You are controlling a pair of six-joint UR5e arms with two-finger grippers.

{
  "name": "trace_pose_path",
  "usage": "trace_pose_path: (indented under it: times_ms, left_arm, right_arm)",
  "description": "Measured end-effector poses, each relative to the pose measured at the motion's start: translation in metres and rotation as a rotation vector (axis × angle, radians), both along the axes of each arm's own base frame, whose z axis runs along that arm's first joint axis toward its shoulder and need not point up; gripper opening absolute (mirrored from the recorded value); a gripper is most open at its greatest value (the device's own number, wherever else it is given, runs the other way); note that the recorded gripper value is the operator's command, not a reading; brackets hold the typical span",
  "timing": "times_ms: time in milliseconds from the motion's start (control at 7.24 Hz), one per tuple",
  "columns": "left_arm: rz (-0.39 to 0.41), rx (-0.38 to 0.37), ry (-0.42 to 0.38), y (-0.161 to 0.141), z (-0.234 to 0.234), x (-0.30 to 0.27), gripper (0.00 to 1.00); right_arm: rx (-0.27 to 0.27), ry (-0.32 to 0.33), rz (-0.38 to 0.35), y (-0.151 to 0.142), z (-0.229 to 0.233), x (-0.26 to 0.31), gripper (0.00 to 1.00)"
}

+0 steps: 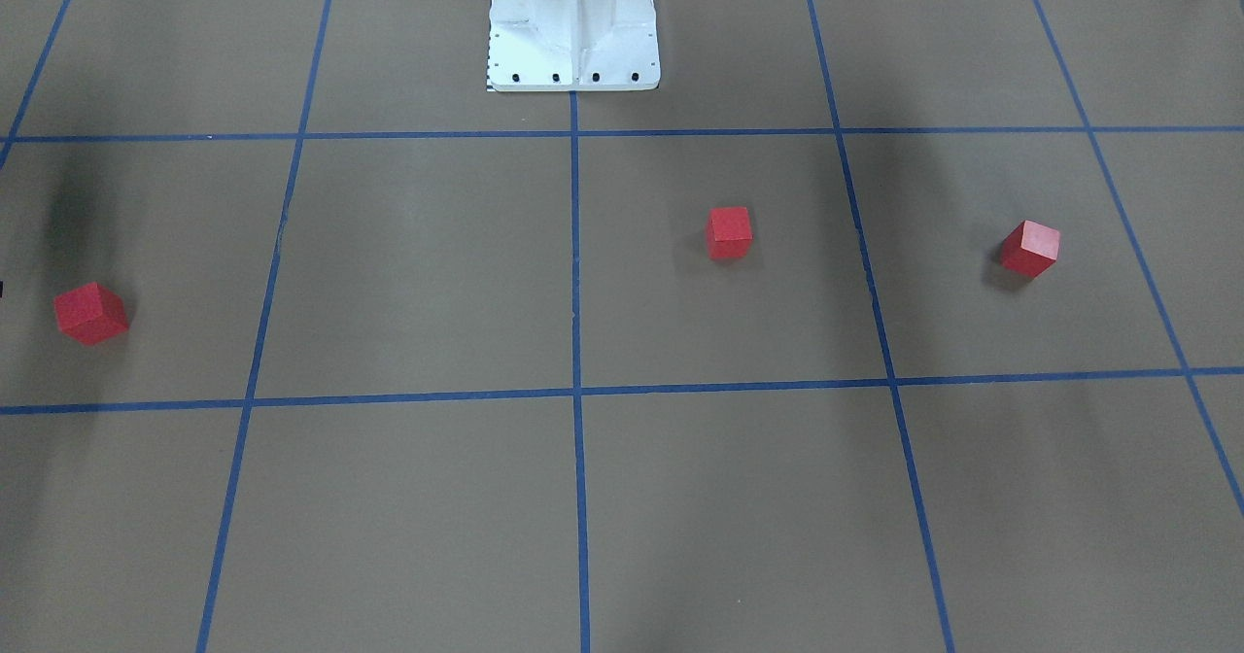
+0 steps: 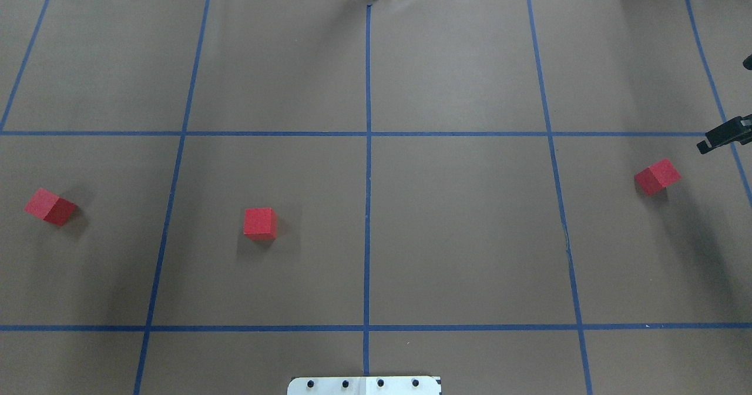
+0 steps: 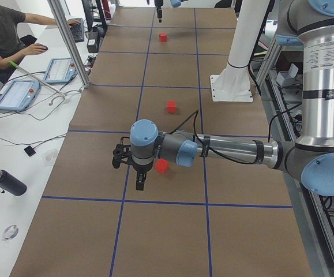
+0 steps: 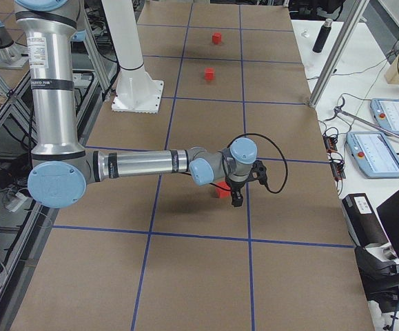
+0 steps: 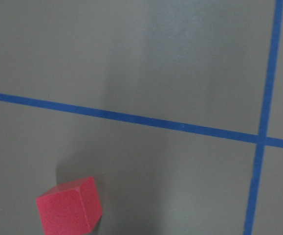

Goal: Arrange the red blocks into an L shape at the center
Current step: 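Reach the right gripper down and grasp the red cube farthest along its side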

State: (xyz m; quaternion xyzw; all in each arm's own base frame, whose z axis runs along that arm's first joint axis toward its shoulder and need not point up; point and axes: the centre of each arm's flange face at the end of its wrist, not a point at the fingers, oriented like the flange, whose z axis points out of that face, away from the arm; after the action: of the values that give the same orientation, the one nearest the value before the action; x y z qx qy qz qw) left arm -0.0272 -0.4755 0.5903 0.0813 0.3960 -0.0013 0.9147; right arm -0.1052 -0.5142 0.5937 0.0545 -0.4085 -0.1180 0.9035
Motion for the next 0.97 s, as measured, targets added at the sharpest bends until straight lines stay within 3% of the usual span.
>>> trace_pose_path:
  times_ms: [552, 966]
  left_arm:
    - [0.001, 0.032, 0.006, -0.001, -0.005, 0.002, 1.0]
    - [0.001, 0.035, 0.006, -0.001, -0.006, 0.002, 1.0]
  right_arm:
    - [0.082, 0.02, -0.083, 0.02, 0.002, -0.047, 1.0]
    - [0.074, 0.039, -0.099, 0.025, 0.001, -0.076, 1.0]
